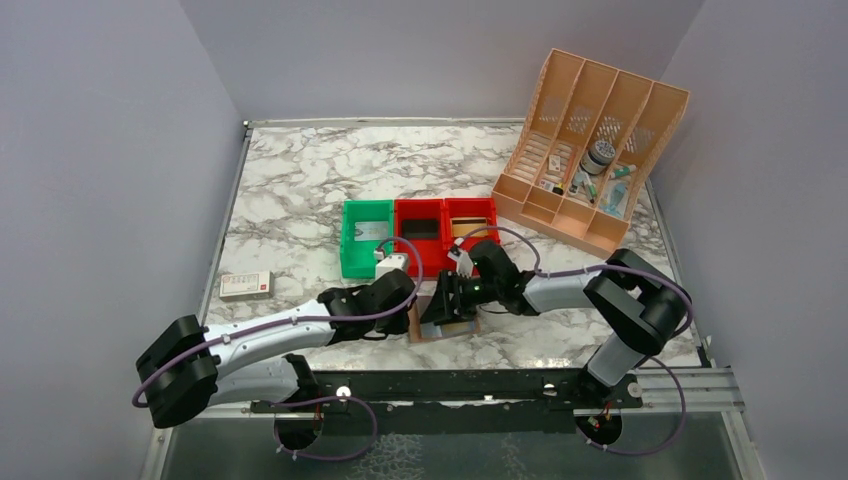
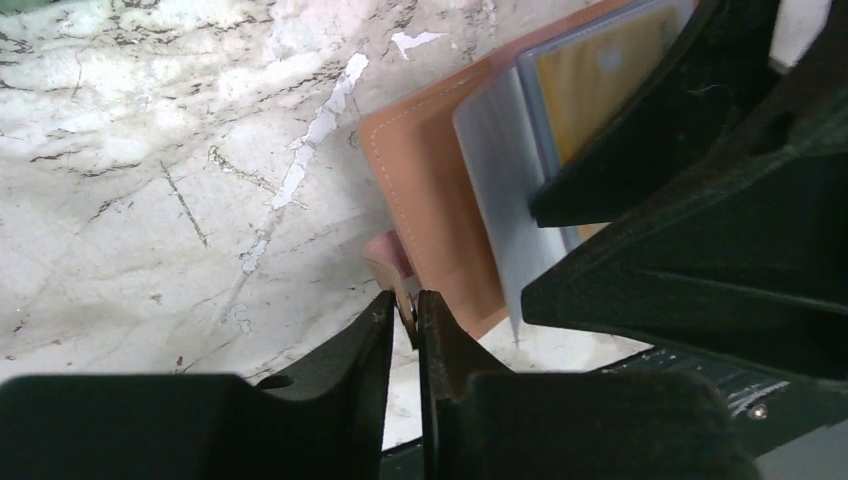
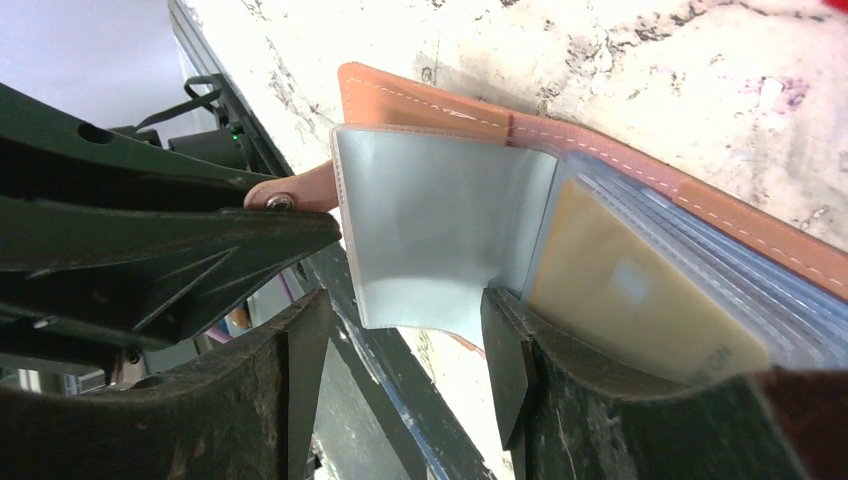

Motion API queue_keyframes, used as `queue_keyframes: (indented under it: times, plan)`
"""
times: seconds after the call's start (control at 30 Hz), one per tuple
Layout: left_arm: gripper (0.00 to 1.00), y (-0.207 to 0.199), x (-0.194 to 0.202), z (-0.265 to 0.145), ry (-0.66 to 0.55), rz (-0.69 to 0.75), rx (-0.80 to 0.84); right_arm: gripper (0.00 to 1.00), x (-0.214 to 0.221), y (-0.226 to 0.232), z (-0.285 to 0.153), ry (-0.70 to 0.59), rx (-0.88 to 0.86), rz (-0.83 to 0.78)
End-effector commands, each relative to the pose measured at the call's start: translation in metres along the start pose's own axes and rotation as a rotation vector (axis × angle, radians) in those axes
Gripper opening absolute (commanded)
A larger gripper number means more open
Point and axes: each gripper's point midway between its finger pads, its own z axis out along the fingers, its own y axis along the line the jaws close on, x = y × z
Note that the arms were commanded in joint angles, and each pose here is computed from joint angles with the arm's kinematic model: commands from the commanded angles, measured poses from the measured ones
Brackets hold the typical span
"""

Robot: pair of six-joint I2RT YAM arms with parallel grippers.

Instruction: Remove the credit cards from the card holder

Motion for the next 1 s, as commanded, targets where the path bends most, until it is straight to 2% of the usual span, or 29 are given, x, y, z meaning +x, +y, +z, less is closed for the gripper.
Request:
queue_keyframes:
  times: [0.0, 0.1, 0.23, 0.37, 0.43, 0.57, 0.77, 0.9, 0.97]
  plan:
    - [0.19, -0.003, -0.011, -0.006, -0.055, -0.017, 0.021, 0.61, 0.002, -0.013, 0.001, -0.05, 0.031, 0.032]
    - [0.19, -0.002, -0.008, -0.004, -0.037, -0.025, 0.015, 0.63, -0.001, -0.009, -0.001, -0.055, 0.025, 0.003]
    - [0.29, -0.005, -0.01, -0.005, -0.045, -0.057, 0.025, 0.62, -0.003, -0.015, -0.003, -0.074, 0.06, 0.015]
    - [0.46, -0.008, -0.019, -0.008, -0.087, -0.081, 0.037, 0.49, 0.001, -0.02, -0.002, -0.077, 0.069, 0.046]
    - [0.49, -0.012, -0.021, -0.007, -0.096, -0.086, 0.056, 0.4, 0.001, -0.021, -0.001, -0.076, 0.069, 0.051]
    - [0.54, -0.016, -0.019, 0.001, -0.085, -0.089, 0.065, 0.29, -0.001, -0.018, -0.002, -0.085, 0.063, 0.051]
    - [0.55, -0.001, -0.011, 0.017, -0.067, -0.081, -0.027, 0.27, -0.008, -0.008, -0.012, -0.126, 0.062, 0.031]
    - [0.5, 0.01, -0.005, 0.025, -0.045, -0.06, -0.087, 0.28, -0.019, -0.003, -0.026, -0.181, 0.112, 0.001]
    - [0.43, 0.009, -0.003, 0.028, -0.037, -0.048, -0.082, 0.31, -0.027, -0.004, -0.037, -0.228, 0.169, -0.017]
